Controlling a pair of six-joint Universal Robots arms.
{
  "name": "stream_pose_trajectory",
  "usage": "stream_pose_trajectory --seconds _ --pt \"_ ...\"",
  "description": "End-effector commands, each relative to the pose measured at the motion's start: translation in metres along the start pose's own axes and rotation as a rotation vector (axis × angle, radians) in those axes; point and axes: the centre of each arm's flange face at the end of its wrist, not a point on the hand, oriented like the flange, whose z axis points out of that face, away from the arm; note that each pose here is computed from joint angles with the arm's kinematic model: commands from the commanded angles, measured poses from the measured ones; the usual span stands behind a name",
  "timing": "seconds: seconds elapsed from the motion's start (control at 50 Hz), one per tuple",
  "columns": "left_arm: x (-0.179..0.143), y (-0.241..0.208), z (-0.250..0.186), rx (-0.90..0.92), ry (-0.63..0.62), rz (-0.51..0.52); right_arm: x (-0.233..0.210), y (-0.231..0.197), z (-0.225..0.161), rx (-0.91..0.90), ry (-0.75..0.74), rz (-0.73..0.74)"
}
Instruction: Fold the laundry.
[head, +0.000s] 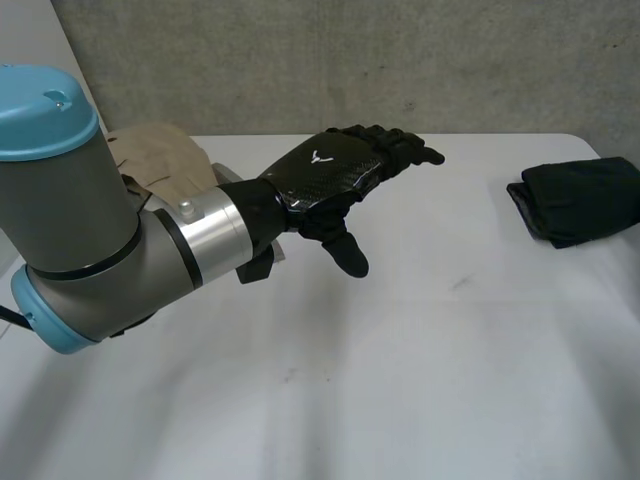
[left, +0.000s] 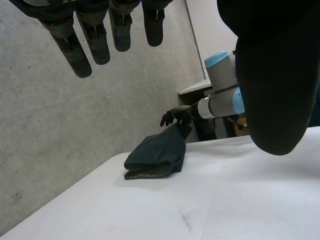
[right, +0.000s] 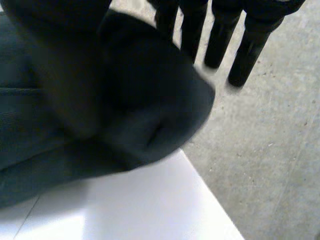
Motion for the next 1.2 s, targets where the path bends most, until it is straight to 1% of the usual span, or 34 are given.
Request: stream_pose_trajectory --seconds 0.02,0.04,0.06,0.1,0.12,0.18,0.2,0.26,0.3,0.34,0.36,0.38,0.42,0.44,0.46,0.52,0.54,0.58,0.6,0.66,0.68,0.76,0.82,0.9,0.94,0.98,1.0,1.06,1.08,1.14,1.16,1.2 --pt "0.000 0.000 0.001 0.004 -0.015 0.003 -0.003 -0.006 -0.011 -0.032 0.056 -0.143" --pt "-0.001 0.000 0.001 0.004 -0.017 0.003 0.002 -0.016 -0.014 -0.022 0.110 -0.221" --pt "-0.001 0.000 0.001 0.004 -0.017 0.004 0.004 -0.020 -0.016 -0.018 0.133 -0.261" --pt "-0.001 -0.001 0.001 0.004 -0.017 0.004 0.004 -0.030 -0.019 0.006 0.159 -0.333" --pt "-0.001 -0.001 0.001 0.006 -0.017 0.005 0.001 -0.041 -0.023 0.036 0.157 -0.410" --pt "-0.002 -0.001 0.001 0.005 -0.021 0.005 -0.005 -0.059 -0.033 0.087 0.137 -0.501" --pt "-0.002 -0.001 0.000 0.005 -0.023 0.005 -0.010 -0.070 -0.042 0.122 0.117 -0.548" --pt "-0.007 -0.002 0.000 0.009 -0.060 0.010 -0.022 -0.086 -0.060 0.187 0.073 -0.601" --pt "-0.013 -0.004 -0.001 0.017 -0.100 0.016 -0.044 -0.093 -0.080 0.256 -0.007 -0.643" --pt "-0.030 -0.009 -0.004 0.037 -0.200 0.034 -0.068 -0.090 -0.096 0.301 -0.093 -0.667" --pt "-0.039 -0.012 -0.006 0.049 -0.245 0.045 -0.091 -0.087 -0.113 0.338 -0.180 -0.685" --pt "-0.060 -0.019 -0.011 0.081 -0.343 0.071 -0.102 -0.083 -0.122 0.350 -0.224 -0.697" --pt "-0.085 -0.024 -0.018 0.112 -0.454 0.097 -0.121 -0.074 -0.141 0.367 -0.307 -0.726" --pt "-0.098 -0.026 -0.022 0.124 -0.502 0.105 -0.135 -0.067 -0.159 0.373 -0.370 -0.759" --pt "-0.125 -0.027 -0.033 0.139 -0.595 0.122 -0.140 -0.064 -0.167 0.371 -0.397 -0.778" --pt "-0.162 -0.018 -0.047 0.131 -0.700 0.148 -0.151 -0.055 -0.196 0.364 -0.450 -0.862" --pt "-0.185 -0.005 -0.052 0.099 -0.745 0.170 -0.153 -0.053 -0.202 0.364 -0.457 -0.882" --pt "-0.206 0.012 -0.058 0.049 -0.783 0.207 -0.157 -0.041 -0.218 0.346 -0.484 -0.936" --pt "-0.225 0.028 -0.064 -0.006 -0.817 0.250 -0.158 -0.037 -0.222 0.342 -0.496 -0.949" --pt "-0.250 0.053 -0.074 -0.090 -0.856 0.305 -0.163 -0.025 -0.237 0.318 -0.529 -0.979" --pt "-0.261 0.070 -0.076 -0.140 -0.863 0.327 -0.164 -0.023 -0.240 0.315 -0.537 -0.981" --pt "-0.273 0.105 -0.075 -0.212 -0.825 0.344 -0.166 -0.015 -0.250 0.291 -0.563 -0.976" --pt "-0.276 0.115 -0.075 -0.217 -0.801 0.338 -0.164 -0.009 -0.253 0.271 -0.568 -0.975" --pt "-0.274 0.116 -0.073 -0.210 -0.792 0.333 -0.162 -0.005 -0.255 0.254 -0.570 -0.975" --pt "-0.267 0.113 -0.067 -0.196 -0.778 0.329 -0.161 -0.004 -0.255 0.248 -0.569 -0.975" --pt "-0.257 0.100 -0.059 -0.163 -0.759 0.332 -0.159 -0.004 -0.255 0.244 -0.560 -0.975" --pt "-0.244 0.080 -0.051 -0.114 -0.739 0.330 -0.159 -0.004 -0.255 0.241 -0.556 -0.975" --pt "-0.219 0.051 -0.043 -0.041 -0.705 0.303 -0.156 -0.008 -0.254 0.236 -0.522 -0.977" --pt "-0.204 0.037 -0.038 -0.004 -0.680 0.280 -0.155 -0.010 -0.253 0.238 -0.509 -0.977" --pt "-0.172 0.017 -0.026 0.057 -0.616 0.238 -0.153 -0.020 -0.254 0.251 -0.469 -0.971" --pt "-0.143 0.000 -0.016 0.109 -0.554 0.213 -0.153 -0.023 -0.254 0.255 -0.460 -0.966" --pt "-0.120 -0.012 -0.009 0.149 -0.503 0.188 -0.152 -0.030 -0.255 0.265 -0.439 -0.943"
